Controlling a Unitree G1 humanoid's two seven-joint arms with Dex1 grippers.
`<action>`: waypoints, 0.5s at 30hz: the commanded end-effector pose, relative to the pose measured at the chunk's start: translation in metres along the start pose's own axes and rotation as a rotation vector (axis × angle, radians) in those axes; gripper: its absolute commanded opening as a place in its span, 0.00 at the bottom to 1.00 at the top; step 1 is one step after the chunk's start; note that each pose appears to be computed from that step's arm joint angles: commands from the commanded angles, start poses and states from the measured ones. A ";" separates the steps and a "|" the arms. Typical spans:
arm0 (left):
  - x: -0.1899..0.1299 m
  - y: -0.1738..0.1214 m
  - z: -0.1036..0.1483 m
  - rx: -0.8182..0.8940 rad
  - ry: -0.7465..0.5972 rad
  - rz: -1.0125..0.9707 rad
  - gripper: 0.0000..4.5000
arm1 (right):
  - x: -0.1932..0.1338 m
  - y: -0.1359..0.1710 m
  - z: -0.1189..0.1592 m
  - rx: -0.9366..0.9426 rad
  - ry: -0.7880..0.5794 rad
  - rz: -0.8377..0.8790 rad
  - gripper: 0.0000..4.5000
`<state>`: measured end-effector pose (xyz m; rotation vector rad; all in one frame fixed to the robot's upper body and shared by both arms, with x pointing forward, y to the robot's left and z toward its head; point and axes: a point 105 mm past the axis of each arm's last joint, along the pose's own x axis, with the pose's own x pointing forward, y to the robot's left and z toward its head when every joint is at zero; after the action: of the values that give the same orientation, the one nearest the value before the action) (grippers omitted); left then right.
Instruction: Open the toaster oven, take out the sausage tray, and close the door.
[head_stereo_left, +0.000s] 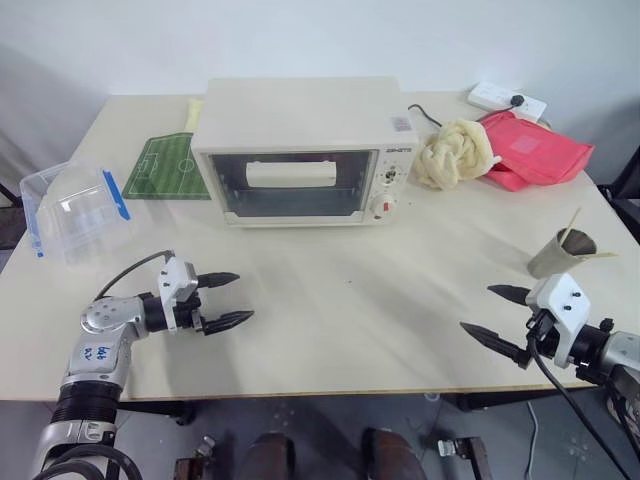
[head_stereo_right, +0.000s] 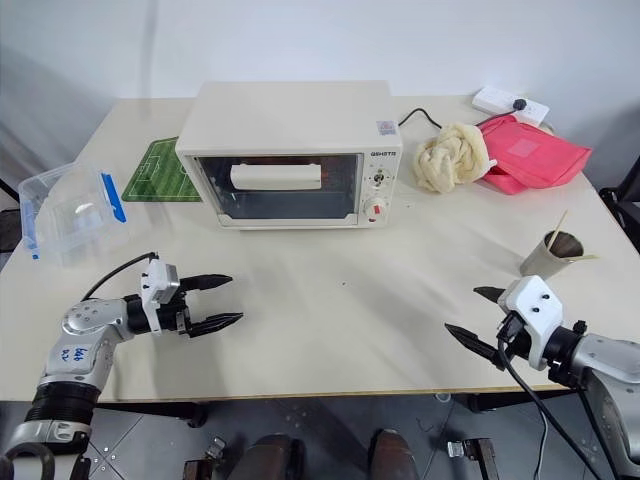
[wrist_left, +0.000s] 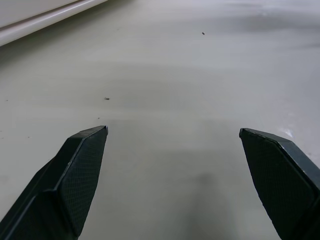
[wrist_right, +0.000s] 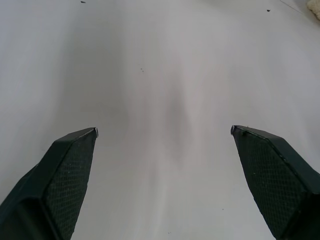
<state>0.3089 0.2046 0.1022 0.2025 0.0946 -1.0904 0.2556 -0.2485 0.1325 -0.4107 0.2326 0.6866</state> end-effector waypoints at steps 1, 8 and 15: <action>0.000 -0.001 0.010 0.050 -0.023 0.000 1.00 | 0.000 -0.002 0.009 -0.041 -0.013 0.003 0.99; 0.002 0.009 0.016 0.044 -0.038 0.089 1.00 | 0.011 0.010 0.027 -0.064 -0.054 0.055 0.99; 0.004 0.013 0.027 0.021 -0.096 0.104 1.00 | 0.054 0.022 0.081 -0.059 -0.199 0.137 0.99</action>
<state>0.3203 0.2023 0.1122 0.1748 0.0537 -0.9952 0.2868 -0.1786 0.1735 -0.3939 0.0796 0.8382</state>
